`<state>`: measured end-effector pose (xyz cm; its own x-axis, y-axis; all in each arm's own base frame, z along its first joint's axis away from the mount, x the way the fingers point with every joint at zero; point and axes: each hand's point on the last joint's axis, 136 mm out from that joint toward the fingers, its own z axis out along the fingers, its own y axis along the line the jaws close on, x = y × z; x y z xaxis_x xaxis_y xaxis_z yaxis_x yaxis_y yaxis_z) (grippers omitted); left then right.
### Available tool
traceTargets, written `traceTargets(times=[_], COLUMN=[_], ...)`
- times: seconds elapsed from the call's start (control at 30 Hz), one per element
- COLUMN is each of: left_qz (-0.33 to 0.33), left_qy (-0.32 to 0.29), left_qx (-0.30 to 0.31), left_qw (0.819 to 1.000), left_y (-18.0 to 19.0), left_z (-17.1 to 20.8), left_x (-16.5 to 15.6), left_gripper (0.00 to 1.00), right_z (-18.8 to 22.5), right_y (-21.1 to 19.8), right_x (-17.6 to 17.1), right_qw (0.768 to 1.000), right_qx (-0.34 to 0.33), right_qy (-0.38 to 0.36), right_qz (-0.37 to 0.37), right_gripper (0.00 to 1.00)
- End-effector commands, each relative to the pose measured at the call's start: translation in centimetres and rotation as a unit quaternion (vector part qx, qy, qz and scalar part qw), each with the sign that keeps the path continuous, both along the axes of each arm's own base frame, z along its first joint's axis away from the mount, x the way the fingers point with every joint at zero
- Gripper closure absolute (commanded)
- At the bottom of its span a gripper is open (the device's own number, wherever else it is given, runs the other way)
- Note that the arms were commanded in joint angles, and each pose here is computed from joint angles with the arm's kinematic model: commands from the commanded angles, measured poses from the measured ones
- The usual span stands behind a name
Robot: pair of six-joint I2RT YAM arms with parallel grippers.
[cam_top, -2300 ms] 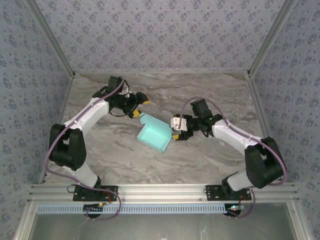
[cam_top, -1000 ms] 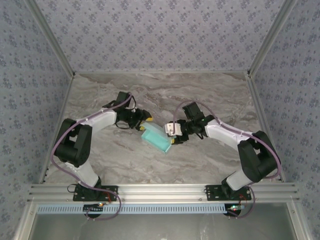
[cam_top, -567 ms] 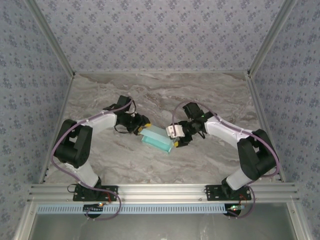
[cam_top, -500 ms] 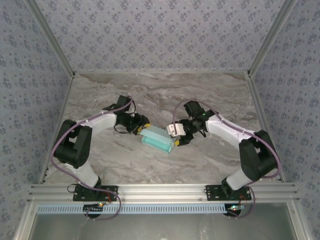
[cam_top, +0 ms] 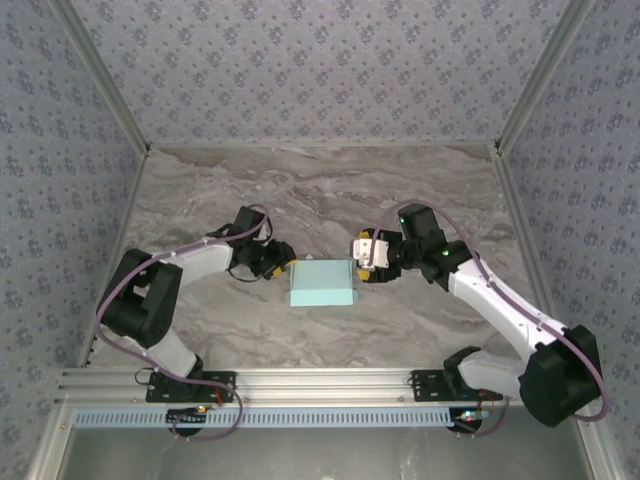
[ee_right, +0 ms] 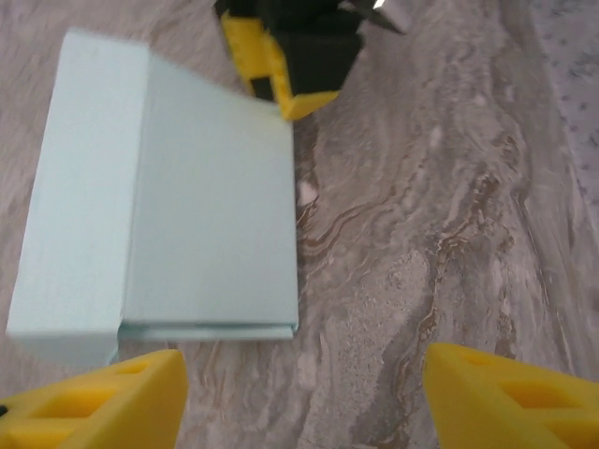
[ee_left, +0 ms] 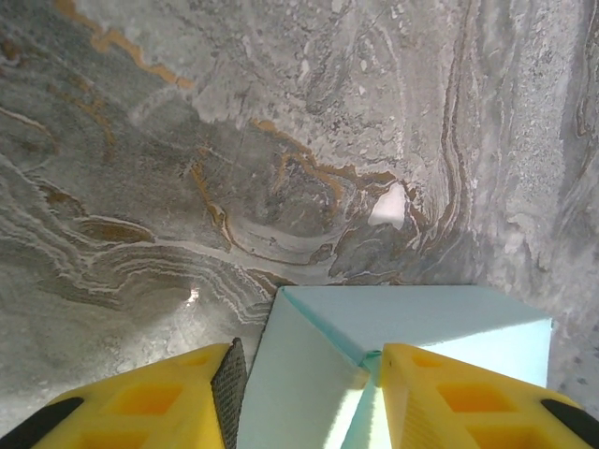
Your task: Fold the paper box
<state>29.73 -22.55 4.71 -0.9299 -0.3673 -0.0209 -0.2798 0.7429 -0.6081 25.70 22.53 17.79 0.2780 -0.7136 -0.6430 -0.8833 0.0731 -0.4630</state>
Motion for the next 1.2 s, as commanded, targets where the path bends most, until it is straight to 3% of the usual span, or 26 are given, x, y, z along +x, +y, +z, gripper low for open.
traceTargets(times=[0.0,0.2,0.33,0.5,0.63,0.87,1.0,1.17], left_qz=[-0.003,0.001,0.001,-0.004,-0.005,-0.024,-0.055,-0.135], left_qy=[-0.011,-0.033,-0.03,-0.036,-0.046,-0.054,-0.082,-0.077], left_qx=[0.062,0.086,0.072,0.053,0.047,0.003,-0.012,-0.028], left_qw=[0.998,0.996,0.997,0.998,0.998,0.998,0.995,0.987], left_y=[1.2,2.3,1.9,1.4,1.6,1.7,2.2,0.9], left_z=[-1.7,-1.5,-1.6,-0.8,0.2,2.0,4.0,4.4], left_x=[-0.7,-0.7,-0.8,-0.6,-0.2,0.2,0.0,-3.4], left_gripper=[0.56,0.55,0.54,0.51,0.49,0.43,0.42,0.38], right_z=[2.2,-2.1,-4.8,-6.7,-7.1,-10.8,-10.1,-6.5], right_y=[0.9,-1.4,-0.2,2.6,2.4,1.6,1.7,3.1], right_x=[2.1,4.9,5.1,4.7,4.9,4.4,5.0,4.4], right_qw=[0.988,0.95,0.949,0.967,0.97,0.98,0.981,0.986], right_qx=[0.091,0.097,0.095,0.037,0.023,-0.059,-0.068,-0.029], right_qy=[0.04,0.101,0.123,0.099,0.107,0.09,0.082,0.101], right_qz=[-0.115,-0.278,-0.274,-0.232,-0.216,-0.168,-0.161,-0.129], right_gripper=[0.3,0.3,0.3,0.29,0.29,0.3,0.3,0.3])
